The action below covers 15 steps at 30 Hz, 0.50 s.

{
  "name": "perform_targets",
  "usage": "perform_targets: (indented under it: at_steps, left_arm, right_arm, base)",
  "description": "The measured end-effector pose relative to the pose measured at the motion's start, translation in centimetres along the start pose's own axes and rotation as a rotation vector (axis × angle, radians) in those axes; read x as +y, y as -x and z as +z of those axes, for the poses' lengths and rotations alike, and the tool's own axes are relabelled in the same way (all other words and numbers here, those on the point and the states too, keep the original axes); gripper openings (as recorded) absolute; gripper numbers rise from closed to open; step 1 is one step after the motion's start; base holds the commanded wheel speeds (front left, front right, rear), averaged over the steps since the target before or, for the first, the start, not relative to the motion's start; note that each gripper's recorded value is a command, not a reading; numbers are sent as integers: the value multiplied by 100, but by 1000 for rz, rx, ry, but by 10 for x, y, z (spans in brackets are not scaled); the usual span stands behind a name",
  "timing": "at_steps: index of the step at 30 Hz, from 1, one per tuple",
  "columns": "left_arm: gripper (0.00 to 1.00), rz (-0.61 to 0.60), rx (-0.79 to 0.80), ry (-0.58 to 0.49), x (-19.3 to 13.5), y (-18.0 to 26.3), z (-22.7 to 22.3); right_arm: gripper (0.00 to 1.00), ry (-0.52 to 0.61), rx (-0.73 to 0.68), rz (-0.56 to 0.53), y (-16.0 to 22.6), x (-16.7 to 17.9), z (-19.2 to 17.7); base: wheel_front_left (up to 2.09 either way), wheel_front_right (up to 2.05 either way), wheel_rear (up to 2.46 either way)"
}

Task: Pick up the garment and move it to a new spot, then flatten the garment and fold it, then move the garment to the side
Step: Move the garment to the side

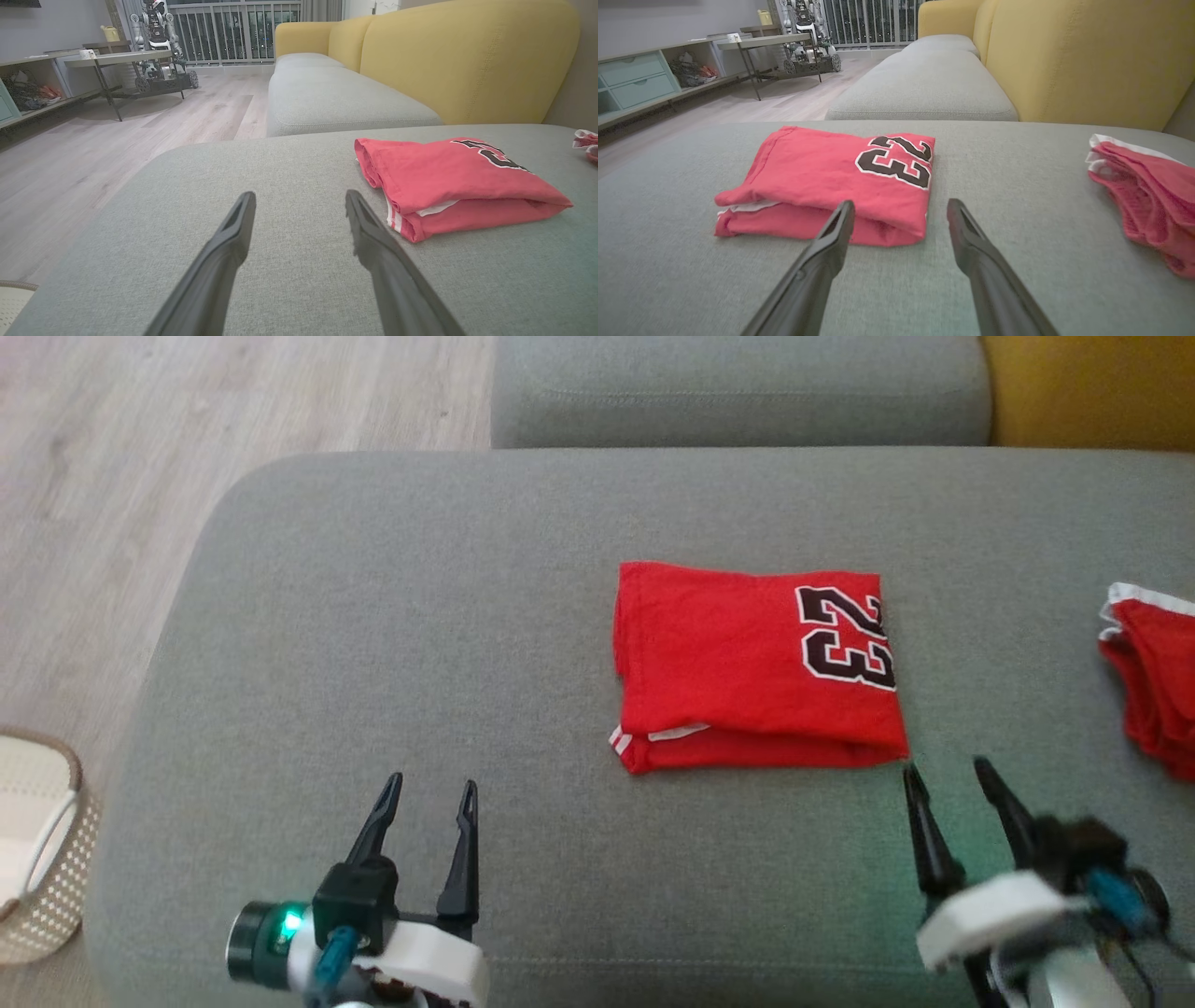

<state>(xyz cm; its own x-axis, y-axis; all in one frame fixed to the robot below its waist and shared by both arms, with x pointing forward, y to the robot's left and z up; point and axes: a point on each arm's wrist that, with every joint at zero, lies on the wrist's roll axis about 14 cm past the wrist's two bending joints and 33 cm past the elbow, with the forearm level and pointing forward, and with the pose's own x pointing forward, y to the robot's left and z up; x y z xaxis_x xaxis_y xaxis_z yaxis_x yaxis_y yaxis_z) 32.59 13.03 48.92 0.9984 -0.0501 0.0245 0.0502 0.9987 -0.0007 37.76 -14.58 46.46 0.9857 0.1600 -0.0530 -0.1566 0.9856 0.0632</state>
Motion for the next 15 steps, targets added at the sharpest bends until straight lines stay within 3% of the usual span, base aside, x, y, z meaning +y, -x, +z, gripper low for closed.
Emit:
perform_targets:
  at_steps: [10, 15]
  left_arm:
    - [100, 11, 28, -6, 5, -17, -7]
    - [100, 31, 57, -1, 11, -22, -16]
  right_arm:
    - [100, -202, 138, -42, -94, -10, -20]
    - [100, -211, 278, -56, -122, -23, -45]
  base:
    - [0, 0, 0]
    - [0, 0, 0]
